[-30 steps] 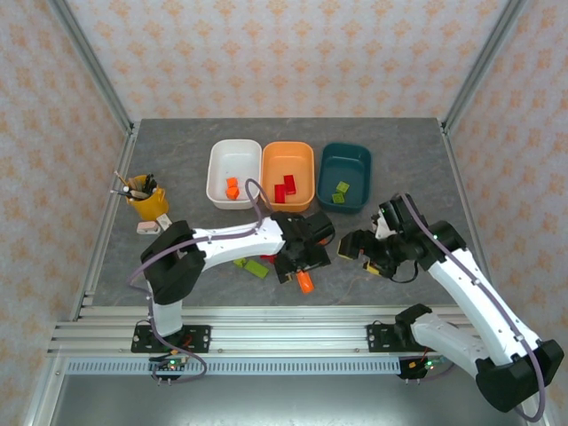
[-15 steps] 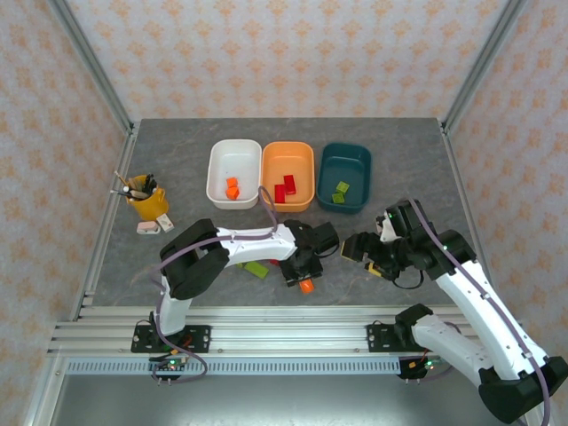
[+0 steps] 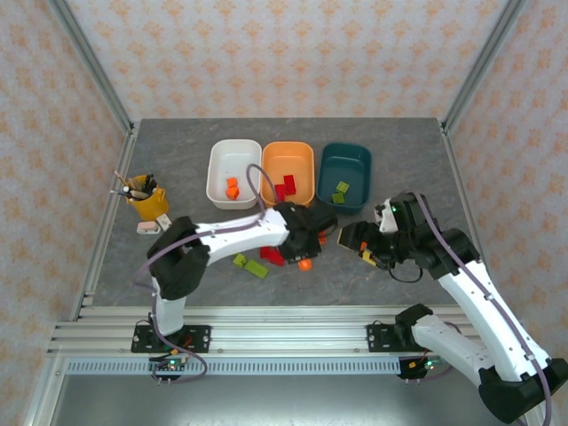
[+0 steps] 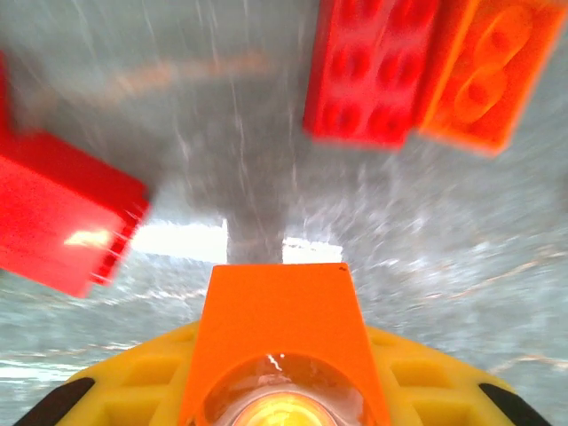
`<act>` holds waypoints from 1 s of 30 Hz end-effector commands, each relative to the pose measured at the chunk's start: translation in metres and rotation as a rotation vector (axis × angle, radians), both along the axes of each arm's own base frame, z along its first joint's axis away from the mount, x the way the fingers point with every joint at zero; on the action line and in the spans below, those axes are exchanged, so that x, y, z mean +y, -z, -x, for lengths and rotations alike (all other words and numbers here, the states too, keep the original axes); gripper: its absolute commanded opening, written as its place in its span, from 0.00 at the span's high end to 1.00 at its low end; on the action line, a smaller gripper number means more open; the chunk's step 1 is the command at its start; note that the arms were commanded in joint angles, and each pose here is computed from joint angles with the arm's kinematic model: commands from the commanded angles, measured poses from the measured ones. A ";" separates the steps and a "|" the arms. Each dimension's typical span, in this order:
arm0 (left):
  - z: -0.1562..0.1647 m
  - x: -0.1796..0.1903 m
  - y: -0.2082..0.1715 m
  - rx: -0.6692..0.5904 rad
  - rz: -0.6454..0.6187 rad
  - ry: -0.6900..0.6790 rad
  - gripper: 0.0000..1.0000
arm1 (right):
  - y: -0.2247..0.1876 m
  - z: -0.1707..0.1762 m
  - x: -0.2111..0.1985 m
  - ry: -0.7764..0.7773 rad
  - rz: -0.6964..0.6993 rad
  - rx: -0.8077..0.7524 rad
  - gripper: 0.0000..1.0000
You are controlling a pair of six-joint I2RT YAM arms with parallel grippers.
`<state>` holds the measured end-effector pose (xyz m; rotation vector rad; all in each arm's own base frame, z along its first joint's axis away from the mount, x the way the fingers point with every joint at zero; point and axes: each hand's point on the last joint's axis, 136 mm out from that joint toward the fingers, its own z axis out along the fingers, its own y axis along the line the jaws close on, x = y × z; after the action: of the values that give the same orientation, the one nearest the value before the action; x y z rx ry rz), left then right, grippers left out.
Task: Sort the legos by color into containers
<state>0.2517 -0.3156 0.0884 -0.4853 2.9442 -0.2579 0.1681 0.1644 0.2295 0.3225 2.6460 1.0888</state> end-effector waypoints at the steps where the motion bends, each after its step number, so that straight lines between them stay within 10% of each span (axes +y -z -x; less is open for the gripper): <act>1: -0.040 0.057 -0.057 -0.135 -0.073 -0.005 0.79 | -0.044 -0.026 0.020 -0.006 -0.113 -0.126 0.22; 16: -0.226 0.185 -0.033 -0.113 -0.133 -0.034 0.69 | -0.059 -0.141 0.112 0.032 -0.156 -0.340 0.21; 30: -0.258 0.189 0.028 -0.028 -0.110 -0.055 0.48 | -0.024 -0.181 0.128 0.069 -0.033 -0.260 0.21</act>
<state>0.5117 -0.1231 0.0474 -0.5550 2.8897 -0.0726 0.3439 0.2947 0.2452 0.2614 2.3885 1.1220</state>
